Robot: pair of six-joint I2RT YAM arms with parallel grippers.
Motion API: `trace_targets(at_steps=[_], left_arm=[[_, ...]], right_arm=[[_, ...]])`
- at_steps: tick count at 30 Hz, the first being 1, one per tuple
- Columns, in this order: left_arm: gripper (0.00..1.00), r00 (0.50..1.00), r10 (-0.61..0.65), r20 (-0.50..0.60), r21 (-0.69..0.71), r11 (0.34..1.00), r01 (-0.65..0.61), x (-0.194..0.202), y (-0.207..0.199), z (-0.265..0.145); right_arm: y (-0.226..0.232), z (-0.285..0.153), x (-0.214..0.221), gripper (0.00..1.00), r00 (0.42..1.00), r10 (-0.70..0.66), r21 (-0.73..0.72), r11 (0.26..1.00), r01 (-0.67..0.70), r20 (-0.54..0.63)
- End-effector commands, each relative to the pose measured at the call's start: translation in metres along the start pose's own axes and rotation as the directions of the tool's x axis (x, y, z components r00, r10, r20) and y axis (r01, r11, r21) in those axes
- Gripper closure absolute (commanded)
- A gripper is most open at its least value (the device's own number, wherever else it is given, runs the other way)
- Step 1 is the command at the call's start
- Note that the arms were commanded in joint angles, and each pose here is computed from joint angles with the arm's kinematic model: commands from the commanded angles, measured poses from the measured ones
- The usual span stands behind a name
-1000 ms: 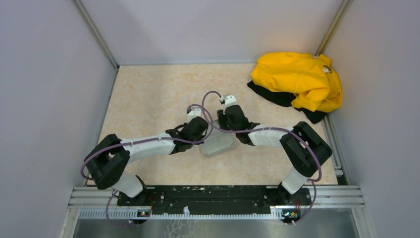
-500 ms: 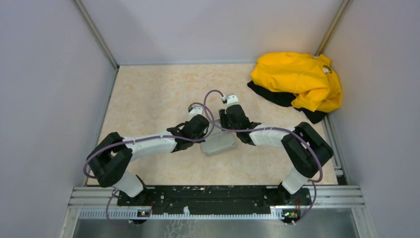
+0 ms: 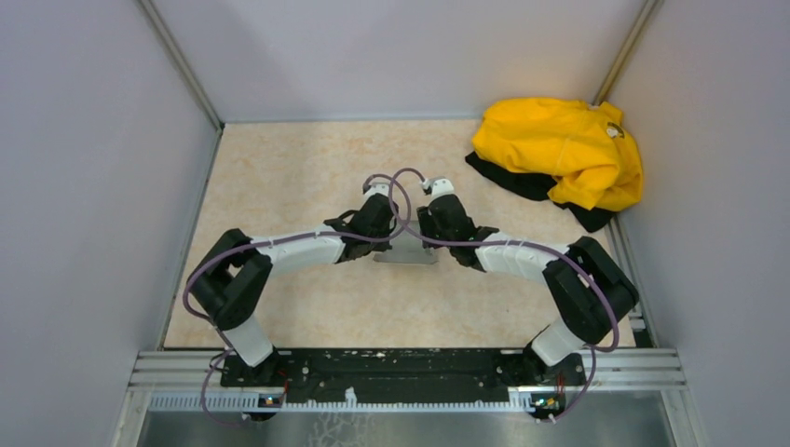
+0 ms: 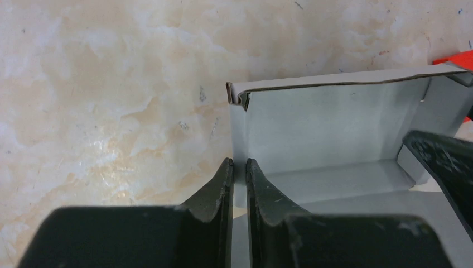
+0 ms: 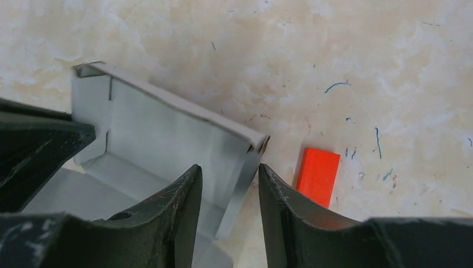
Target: Fold the paper box
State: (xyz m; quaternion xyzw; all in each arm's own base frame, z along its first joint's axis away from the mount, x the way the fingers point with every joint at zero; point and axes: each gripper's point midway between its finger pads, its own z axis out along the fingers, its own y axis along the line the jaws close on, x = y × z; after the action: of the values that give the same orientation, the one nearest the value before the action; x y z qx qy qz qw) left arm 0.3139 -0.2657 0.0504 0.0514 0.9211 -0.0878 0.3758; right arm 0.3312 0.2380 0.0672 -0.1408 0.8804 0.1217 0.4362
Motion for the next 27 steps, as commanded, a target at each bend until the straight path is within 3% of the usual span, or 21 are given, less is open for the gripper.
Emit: trace_targets(at_steps=[1, 7, 13, 27], left_arm=[[0.84, 0.987, 0.097, -0.125, -0.051, 0.993, -0.104, 0.018, 0.015, 0.013], [0.85, 0.957, 0.201, -0.208, -0.116, 0.967, -0.229, 0.015, 0.025, 0.022], [0.85, 0.913, 0.269, -0.306, -0.174, 0.927, -0.331, 0.020, 0.036, 0.032], [0.86, 0.869, 0.329, -0.369, -0.300, 0.843, -0.447, 0.010, 0.050, 0.026]], right_arm=[[0.006, -0.020, -0.042, 0.57, 0.996, 0.017, -0.032, 0.999, -0.014, 0.088], [0.005, -0.031, -0.048, 0.49, 0.996, 0.023, -0.057, 0.998, -0.018, 0.081], [-0.014, -0.046, -0.058, 0.49, 0.993, 0.065, -0.072, 0.996, -0.058, 0.098], [-0.032, -0.059, -0.054, 0.48, 0.989, 0.102, -0.077, 0.993, -0.094, 0.108]])
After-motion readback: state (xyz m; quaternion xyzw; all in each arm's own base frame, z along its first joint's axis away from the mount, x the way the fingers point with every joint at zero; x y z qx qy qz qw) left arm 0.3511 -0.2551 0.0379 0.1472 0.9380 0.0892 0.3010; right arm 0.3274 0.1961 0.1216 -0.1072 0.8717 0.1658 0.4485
